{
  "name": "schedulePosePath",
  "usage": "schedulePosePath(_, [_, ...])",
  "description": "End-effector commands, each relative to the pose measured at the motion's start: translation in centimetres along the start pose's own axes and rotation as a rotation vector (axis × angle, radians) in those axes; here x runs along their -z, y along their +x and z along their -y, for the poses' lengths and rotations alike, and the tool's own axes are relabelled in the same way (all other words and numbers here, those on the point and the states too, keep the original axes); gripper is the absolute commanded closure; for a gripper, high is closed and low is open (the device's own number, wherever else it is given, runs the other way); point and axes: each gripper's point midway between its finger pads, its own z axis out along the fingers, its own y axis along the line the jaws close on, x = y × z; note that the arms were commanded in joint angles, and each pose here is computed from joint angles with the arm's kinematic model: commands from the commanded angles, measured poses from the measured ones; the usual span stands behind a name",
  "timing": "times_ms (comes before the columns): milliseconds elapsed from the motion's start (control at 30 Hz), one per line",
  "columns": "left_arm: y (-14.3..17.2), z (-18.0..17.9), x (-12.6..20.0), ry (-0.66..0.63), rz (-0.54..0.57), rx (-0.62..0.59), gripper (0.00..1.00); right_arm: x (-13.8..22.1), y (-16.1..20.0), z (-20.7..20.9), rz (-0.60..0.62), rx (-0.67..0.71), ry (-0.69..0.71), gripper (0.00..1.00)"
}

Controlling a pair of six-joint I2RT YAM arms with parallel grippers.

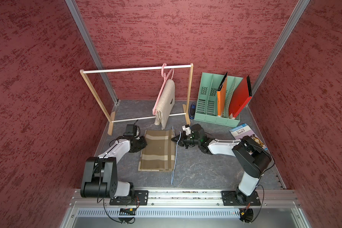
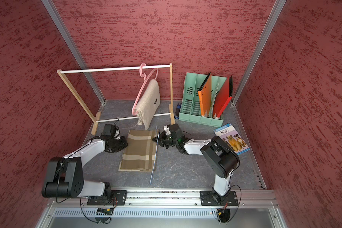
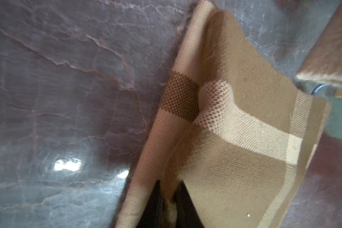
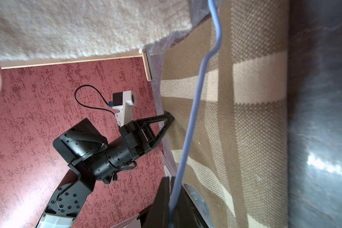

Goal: Hang the scarf on the hanger
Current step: Hang the scarf on the hanger, then place the hanger at the clothesline.

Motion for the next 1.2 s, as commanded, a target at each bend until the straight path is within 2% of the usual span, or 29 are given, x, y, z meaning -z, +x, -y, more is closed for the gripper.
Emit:
schedulePosePath(0, [-1.8,0.1,1.9,-0.008,0.091,-0.006,0.65,-0.1,-0.3,-0.5,0.01,0.013,-0.017,1.0])
schedulePosePath(67, [-2.3,0.4,3.6,-0.001,0.153,-0.012,0.49,0.0,-0.3,-0.5,0.014,0.012,-0.018,1.0])
schedulePosePath(167, [-2.7,1.5,6.4,0.044,0.227,-0.03,0.33,0.1,-0.3,-0.4,0.02,0.014,-0.011,1.0])
schedulePosePath(233, [-2.6,3.4,8.2,0.131,0.265,-0.058,0.26,0.2,-0.4,-0.4,0.024,0.016,-0.01,1.0])
schedulePosePath(333, [-1.1,7.3,10.1,0.331,0.252,-0.107,0.22,0.2,-0.5,-0.6,0.027,0.018,-0.015,1.0])
schedulePosePath(500, [3.9,14.6,12.1,0.694,0.133,-0.242,0.2,0.2,-0.5,-1.1,0.027,0.027,-0.024,1.0])
schedulePosePath(600, [6.6,17.1,12.6,0.805,0.091,-0.303,0.2,0.2,-0.6,-0.9,0.029,0.025,-0.021,1.0])
schedulePosePath(733, [9.8,18.7,12.0,0.835,0.046,-0.373,0.2,0.4,-0.7,-1.0,0.035,0.025,-0.025,1.0])
schedulePosePath(867, [11.8,18.9,9.7,0.777,0.005,-0.404,0.2,0.7,-0.8,-0.7,0.041,0.025,-0.02,1.0])
schedulePosePath(1167, [14.4,20.0,5.7,0.708,-0.075,-0.455,0.31,2.2,-1.5,0.7,0.071,0.003,-0.026,1.0])
